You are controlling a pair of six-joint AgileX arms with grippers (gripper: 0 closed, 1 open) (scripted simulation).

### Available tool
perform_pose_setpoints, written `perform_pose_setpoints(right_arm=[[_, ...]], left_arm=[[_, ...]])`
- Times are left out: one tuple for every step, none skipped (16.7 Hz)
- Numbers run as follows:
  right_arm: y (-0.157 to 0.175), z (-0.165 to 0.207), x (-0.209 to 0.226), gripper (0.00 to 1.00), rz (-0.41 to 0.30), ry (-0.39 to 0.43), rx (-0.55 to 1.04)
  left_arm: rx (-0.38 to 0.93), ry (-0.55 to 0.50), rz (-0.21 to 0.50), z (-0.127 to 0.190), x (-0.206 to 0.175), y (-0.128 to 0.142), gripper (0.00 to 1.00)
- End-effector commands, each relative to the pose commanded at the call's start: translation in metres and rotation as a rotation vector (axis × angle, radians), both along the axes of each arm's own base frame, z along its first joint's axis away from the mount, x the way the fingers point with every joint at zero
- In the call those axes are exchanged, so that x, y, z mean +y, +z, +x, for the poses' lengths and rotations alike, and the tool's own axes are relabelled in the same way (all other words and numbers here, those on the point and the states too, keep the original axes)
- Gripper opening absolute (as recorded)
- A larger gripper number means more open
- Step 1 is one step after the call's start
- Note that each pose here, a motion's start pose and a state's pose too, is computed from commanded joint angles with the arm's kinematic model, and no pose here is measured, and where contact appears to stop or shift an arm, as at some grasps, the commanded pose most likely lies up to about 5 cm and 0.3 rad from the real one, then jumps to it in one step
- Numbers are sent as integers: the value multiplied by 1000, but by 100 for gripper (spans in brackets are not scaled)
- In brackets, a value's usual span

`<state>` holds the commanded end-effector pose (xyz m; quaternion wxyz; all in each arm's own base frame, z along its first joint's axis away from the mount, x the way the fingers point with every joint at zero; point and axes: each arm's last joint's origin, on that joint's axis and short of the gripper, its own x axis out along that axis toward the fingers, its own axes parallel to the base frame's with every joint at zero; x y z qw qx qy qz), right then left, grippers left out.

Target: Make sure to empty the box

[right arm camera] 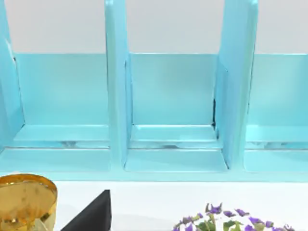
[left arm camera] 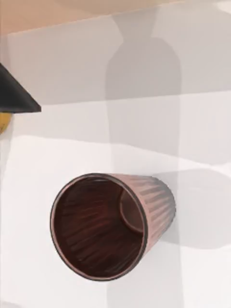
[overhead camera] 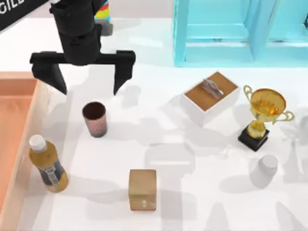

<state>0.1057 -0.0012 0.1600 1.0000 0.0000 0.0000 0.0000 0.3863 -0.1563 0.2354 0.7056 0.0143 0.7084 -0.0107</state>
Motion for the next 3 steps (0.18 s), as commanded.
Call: perform_pose_setpoints(right_arm=[[0, 0, 0, 100, 0, 0, 0], [0, 0, 0, 100, 0, 0, 0], [0, 0, 0, 100, 0, 0, 0]], left_arm=[[-4, 0, -2, -1, 1, 10, 100], [-7, 0, -3, -2, 1, 16, 100], [-9, 0, -4, -3, 1, 19, 100]])
